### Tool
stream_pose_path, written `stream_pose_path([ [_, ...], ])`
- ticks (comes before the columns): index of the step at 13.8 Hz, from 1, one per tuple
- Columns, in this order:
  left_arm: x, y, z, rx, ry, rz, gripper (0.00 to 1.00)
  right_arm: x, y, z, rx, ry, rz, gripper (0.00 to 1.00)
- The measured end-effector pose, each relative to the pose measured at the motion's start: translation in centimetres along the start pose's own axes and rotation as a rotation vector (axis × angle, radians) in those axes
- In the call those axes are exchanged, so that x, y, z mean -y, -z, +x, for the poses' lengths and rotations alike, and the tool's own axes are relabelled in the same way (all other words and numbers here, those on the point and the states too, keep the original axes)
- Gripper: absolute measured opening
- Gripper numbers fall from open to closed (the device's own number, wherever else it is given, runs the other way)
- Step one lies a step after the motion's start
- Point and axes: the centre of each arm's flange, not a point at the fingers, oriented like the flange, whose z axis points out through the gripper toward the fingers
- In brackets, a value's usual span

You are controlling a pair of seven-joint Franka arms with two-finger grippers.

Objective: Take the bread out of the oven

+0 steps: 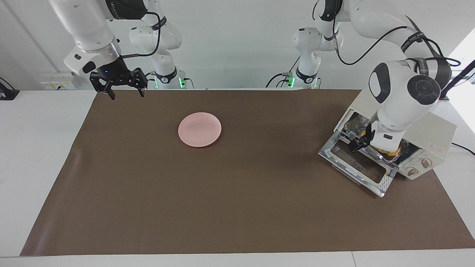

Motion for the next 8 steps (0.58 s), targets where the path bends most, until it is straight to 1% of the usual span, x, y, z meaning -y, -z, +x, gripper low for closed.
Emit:
stream_pose_path([
  [3, 1.4, -3.2, -1.0, 0.01, 0.028, 0.003, 1.0, 0.0, 0.0, 0.0, 0.0, 0.0, 0.0, 1.0],
  [5, 2.2, -4.0, -1.9, 0.019, 0.035, 0.002, 1.0, 0.0, 0.0, 0.0, 0.0, 0.0, 0.0, 1.0],
  [8, 2.6, -4.9, -3.0, 0.011, 0.036, -0.003, 1.0, 0.0, 0.0, 0.0, 0.0, 0.0, 0.0, 1.0],
])
